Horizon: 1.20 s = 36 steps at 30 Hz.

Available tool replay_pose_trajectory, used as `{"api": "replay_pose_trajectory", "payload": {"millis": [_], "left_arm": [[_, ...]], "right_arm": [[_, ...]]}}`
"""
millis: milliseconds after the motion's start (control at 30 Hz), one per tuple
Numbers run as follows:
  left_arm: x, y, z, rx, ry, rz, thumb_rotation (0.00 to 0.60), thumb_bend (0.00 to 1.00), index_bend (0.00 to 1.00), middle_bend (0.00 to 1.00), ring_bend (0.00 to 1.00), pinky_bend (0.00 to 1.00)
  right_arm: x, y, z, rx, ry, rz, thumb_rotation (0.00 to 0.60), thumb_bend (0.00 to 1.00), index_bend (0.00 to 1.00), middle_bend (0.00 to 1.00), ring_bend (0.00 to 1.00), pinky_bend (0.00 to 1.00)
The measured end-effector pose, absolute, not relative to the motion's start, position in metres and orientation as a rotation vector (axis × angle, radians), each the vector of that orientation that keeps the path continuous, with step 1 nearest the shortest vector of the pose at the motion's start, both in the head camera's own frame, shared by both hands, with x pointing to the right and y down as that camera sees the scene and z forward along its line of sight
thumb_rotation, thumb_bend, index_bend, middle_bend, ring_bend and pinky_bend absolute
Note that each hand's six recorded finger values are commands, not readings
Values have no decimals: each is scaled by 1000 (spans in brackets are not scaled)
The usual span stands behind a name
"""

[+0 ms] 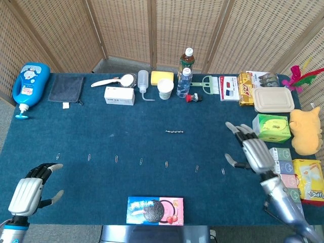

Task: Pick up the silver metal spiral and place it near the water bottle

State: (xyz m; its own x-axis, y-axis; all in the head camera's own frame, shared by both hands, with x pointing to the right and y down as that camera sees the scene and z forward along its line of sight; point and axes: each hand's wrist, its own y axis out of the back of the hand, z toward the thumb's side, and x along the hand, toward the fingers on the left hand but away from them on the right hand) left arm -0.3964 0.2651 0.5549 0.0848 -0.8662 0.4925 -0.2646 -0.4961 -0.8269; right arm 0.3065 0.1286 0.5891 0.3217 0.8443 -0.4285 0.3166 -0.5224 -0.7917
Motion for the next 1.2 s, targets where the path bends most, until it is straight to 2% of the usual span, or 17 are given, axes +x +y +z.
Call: {"api": "replay_pose_trajectory", "payload": {"millis": [133,200,300,400,567,933,1200], "left_arm": [[-400,265,559,-1817,1111,-1453,600,381,231,239,183,210],[-403,266,561,-1815,1109,-1466,600,382,231,239,182,210],[-406,265,564,-1810,1108,-1479,600,382,231,239,183,209],[-407,265,567,-1814,1106,-1485,600,382,232,239,182,210],[-404,262,571,-1826,1099,-1479,600,382,232,239,183,209],[-402,259,579,-1836,1092,-1475,600,382,232,239,183,209],[-405,258,577,-1823,1106,-1477,600,382,232,239,183,209]], "right_arm": [[283,104,609,-2047,-969,1157,517,388,0,548,642,513],[271,92,621,-2054,-945,1159,516,388,20,607,771,641],[256,78,636,-2052,-929,1167,515,387,105,691,855,745],[246,70,649,-2028,-905,1188,512,386,206,754,905,801],[233,64,667,-1983,-836,1234,502,386,336,801,933,818],[209,61,700,-1898,-695,1365,508,387,317,794,923,817],[186,58,722,-1885,-649,1400,519,387,371,794,921,812]]}}
